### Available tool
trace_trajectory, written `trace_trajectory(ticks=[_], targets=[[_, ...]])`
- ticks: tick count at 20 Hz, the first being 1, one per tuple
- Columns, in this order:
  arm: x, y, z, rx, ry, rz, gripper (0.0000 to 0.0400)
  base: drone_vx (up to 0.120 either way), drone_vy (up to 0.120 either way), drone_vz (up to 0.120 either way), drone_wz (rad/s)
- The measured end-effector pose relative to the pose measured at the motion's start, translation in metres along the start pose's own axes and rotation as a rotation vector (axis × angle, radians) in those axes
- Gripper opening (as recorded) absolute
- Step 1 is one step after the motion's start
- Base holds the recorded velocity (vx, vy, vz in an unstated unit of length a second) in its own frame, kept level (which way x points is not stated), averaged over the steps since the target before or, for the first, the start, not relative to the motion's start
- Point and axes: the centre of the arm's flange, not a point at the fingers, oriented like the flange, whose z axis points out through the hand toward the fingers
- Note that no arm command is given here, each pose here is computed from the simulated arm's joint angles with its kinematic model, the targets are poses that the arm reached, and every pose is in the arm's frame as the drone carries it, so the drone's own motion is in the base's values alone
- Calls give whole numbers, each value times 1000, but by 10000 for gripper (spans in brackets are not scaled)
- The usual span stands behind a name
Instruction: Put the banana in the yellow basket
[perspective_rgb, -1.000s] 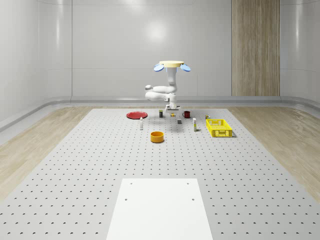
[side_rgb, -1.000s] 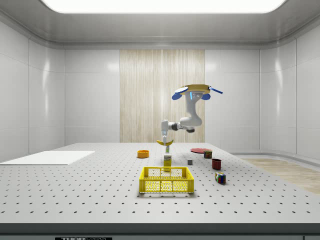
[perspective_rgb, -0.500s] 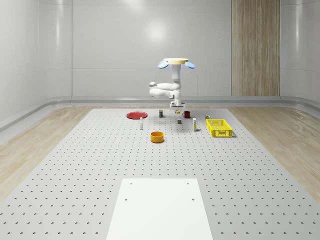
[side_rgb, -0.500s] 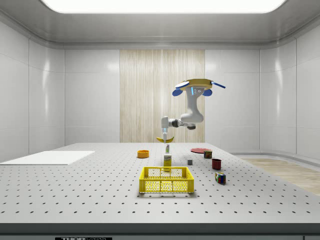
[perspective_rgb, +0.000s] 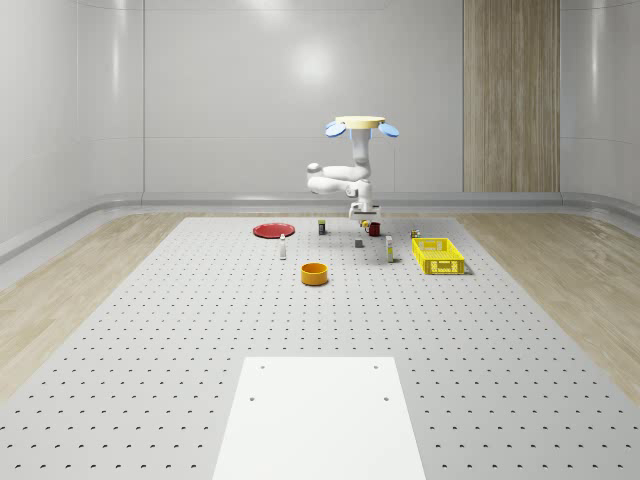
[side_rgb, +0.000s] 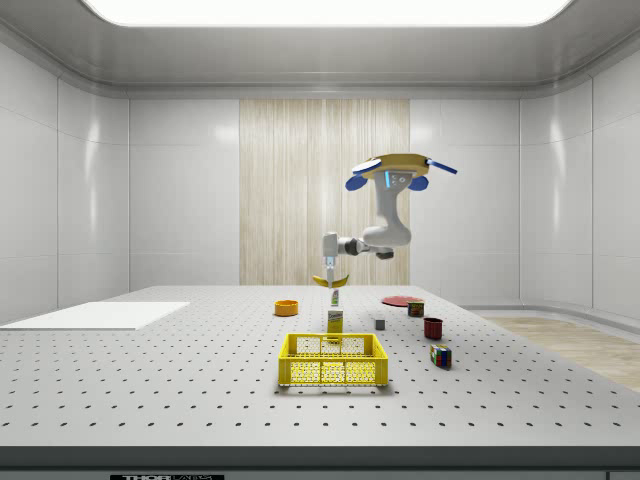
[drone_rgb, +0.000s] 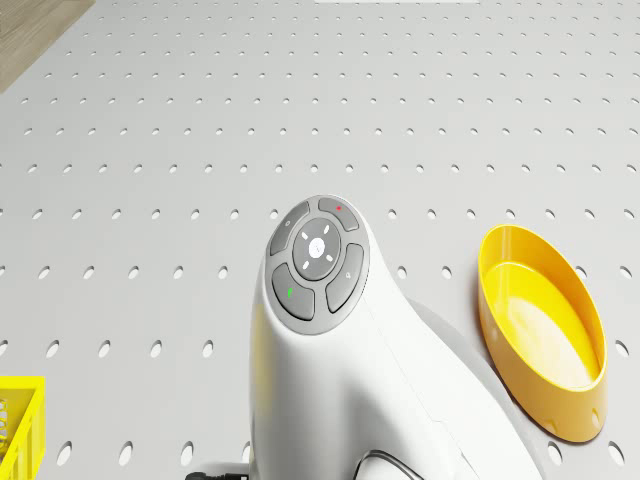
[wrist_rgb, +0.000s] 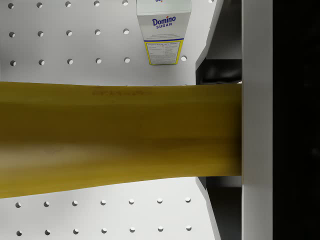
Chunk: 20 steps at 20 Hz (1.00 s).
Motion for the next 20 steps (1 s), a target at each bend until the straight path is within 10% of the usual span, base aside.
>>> trace_trajectory(ticks=[20], targets=[[0,0,0,0,0,0,192,0,120,0,0]])
